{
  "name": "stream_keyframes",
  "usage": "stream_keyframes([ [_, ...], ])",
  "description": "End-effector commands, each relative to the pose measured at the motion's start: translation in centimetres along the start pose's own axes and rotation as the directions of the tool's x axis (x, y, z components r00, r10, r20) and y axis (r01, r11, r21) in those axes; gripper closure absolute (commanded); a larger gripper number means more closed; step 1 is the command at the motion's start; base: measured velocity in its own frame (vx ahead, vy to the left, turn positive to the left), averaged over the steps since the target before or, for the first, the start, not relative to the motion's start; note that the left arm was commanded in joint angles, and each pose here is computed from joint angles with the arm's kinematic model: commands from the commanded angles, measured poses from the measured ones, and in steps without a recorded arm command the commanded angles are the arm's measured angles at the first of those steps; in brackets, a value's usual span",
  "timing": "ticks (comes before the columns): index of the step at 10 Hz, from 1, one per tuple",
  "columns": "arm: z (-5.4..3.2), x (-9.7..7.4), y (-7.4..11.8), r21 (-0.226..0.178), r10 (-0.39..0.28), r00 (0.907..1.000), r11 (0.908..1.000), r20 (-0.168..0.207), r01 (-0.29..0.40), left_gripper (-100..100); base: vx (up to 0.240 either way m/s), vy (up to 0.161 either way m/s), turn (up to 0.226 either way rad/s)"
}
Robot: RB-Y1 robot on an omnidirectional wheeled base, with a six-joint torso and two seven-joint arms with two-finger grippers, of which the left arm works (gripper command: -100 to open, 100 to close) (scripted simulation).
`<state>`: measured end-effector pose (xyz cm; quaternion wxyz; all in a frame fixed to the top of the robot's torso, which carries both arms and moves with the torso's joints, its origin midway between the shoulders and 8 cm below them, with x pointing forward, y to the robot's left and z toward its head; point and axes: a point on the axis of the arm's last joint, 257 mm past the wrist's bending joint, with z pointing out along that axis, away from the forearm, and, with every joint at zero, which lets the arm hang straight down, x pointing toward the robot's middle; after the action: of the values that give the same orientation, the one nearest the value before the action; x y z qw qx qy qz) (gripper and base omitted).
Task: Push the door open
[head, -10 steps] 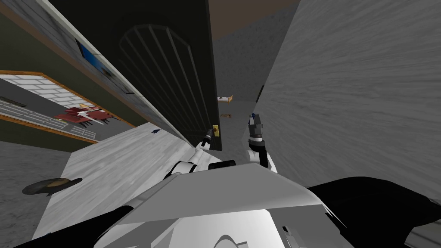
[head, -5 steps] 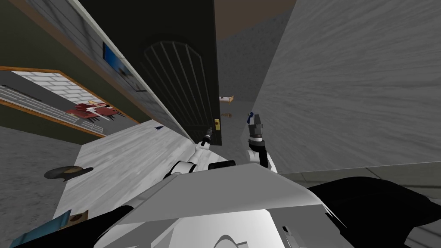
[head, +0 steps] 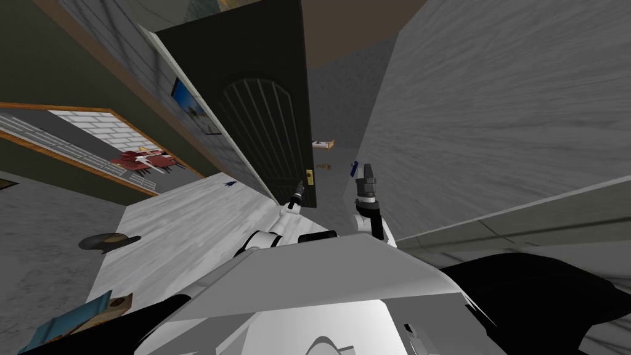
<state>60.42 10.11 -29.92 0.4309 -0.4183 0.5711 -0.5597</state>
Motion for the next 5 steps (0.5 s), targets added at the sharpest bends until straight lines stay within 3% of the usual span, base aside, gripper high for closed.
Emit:
stream_keyframes([
  [1, 0.01, -0.46, -0.11, 0.001, 0.006, 1.0, 1.0, 0.005, -0.006, -100, 0.19, -0.025, -0.006],
  [5, -0.08, -1.12, -0.17, 0.006, 0.011, 0.9998, 0.9999, 0.015, -0.011, -100, 0.18, -0.064, -0.021],
])
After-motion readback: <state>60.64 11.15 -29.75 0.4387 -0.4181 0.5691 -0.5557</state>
